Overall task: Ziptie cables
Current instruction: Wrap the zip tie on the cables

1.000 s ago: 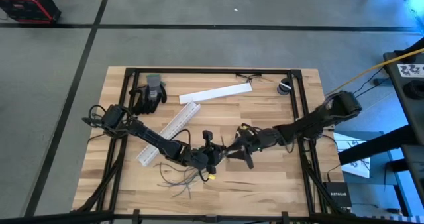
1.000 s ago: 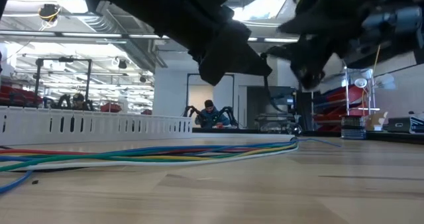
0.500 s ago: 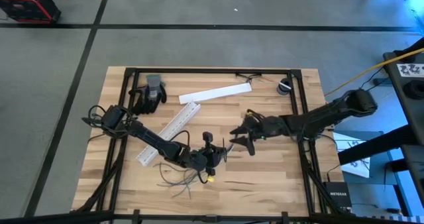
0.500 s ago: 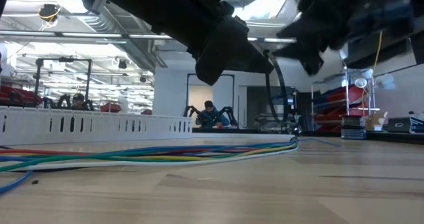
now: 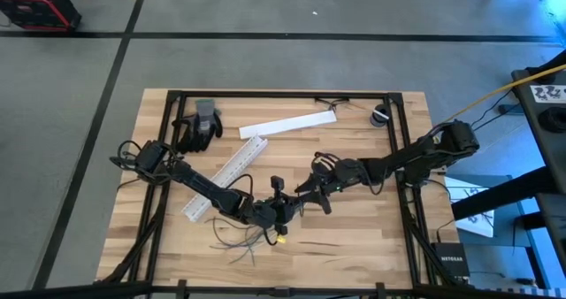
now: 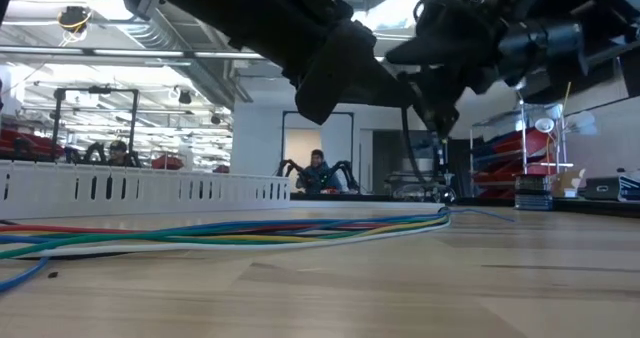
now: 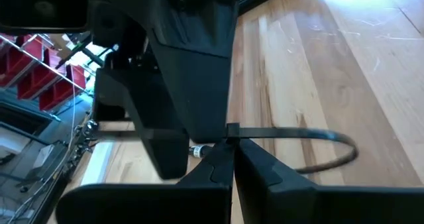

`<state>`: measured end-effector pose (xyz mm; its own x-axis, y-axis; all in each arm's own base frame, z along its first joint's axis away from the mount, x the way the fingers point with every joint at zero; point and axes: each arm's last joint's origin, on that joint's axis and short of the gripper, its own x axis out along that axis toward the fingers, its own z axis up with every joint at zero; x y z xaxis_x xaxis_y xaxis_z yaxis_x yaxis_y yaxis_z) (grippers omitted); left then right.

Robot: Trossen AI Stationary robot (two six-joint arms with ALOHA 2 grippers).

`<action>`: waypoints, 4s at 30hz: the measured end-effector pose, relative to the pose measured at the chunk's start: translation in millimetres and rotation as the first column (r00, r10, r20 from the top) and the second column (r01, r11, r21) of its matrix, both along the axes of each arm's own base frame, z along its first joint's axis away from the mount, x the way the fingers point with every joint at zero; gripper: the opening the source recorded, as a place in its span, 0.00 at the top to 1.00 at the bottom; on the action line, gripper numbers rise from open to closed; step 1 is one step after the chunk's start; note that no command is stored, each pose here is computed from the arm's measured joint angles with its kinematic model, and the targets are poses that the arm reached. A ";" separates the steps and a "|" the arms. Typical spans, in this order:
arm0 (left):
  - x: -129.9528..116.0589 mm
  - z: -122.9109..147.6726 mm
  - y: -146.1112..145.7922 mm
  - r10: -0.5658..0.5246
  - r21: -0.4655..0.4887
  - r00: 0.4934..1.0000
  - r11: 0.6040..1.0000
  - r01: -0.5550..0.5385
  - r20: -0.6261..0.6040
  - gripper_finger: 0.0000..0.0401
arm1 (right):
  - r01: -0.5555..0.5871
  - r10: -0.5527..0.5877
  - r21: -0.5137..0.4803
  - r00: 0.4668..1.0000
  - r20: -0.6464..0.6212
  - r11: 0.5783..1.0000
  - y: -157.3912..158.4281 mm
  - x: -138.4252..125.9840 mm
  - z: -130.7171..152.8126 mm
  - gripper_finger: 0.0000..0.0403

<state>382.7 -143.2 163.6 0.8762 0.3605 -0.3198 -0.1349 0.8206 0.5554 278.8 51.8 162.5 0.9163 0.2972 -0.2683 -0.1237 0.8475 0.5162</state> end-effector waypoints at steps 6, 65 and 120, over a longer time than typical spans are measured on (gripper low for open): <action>-0.1 -0.1 0.0 -0.002 0.006 1.000 1.000 0.002 -0.004 1.00 | -0.007 0.007 -0.009 1.000 0.014 1.000 1.3 6.9 6.3 0.75; -5.4 -13.1 7.4 0.036 0.004 0.991 0.999 -0.036 -0.126 1.00 | 0.028 -0.145 -0.641 0.981 -0.130 0.767 -14.6 -24.4 155.7 1.00; 25.2 3.3 56.5 -0.019 -0.251 0.994 0.967 0.047 0.111 1.00 | 0.177 -0.160 -0.161 0.981 0.110 0.971 -15.7 -84.8 10.3 0.58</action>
<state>407.9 -86.8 166.8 0.9204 0.2502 -0.3006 -0.1525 0.9374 0.3132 194.0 36.1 172.8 0.9730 0.0941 -0.2107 -0.0133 0.9344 0.3561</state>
